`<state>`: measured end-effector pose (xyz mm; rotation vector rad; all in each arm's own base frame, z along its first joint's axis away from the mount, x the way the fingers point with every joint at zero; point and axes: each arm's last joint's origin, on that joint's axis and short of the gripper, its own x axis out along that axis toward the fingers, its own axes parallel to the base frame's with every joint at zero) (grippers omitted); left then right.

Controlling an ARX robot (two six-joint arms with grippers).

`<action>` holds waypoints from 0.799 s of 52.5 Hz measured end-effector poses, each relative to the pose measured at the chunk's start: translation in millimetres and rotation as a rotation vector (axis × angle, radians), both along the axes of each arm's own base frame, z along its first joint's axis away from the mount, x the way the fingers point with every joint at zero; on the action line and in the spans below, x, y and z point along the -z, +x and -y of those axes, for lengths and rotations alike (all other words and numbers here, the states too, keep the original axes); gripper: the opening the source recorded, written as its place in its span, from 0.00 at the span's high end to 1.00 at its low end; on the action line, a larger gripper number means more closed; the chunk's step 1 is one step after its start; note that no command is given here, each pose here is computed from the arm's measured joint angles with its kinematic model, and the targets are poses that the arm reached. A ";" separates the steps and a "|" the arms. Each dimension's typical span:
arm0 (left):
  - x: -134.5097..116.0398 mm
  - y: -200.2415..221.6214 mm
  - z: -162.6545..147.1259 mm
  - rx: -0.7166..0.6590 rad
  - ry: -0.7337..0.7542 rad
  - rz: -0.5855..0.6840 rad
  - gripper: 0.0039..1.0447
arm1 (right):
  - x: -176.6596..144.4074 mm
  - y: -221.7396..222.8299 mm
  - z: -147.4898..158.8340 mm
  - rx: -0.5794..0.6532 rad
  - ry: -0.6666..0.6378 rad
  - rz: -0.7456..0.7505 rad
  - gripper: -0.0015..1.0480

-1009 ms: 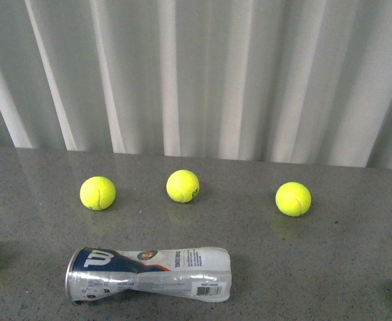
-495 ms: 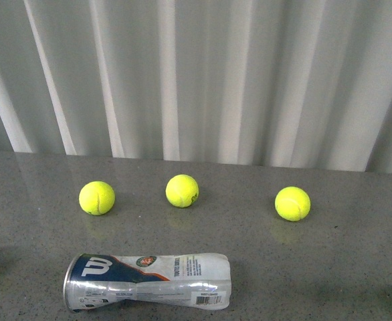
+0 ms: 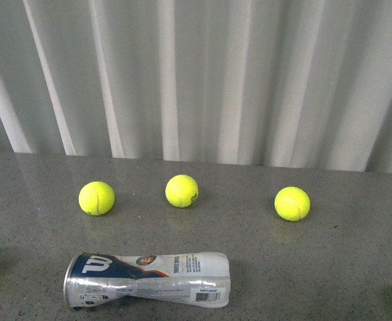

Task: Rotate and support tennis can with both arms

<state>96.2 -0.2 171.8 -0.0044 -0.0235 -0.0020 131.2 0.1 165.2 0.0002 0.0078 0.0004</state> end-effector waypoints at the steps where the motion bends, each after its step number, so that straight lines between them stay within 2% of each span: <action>1: 0.0 0.0 0.0 0.000 0.000 0.000 0.06 | 0.0 -0.4 0.0 0.000 0.000 0.000 0.97; 42: 0.0 0.0 0.0 0.000 0.000 0.000 0.06 | -2.6 -22.1 0.0 0.000 0.000 0.016 0.97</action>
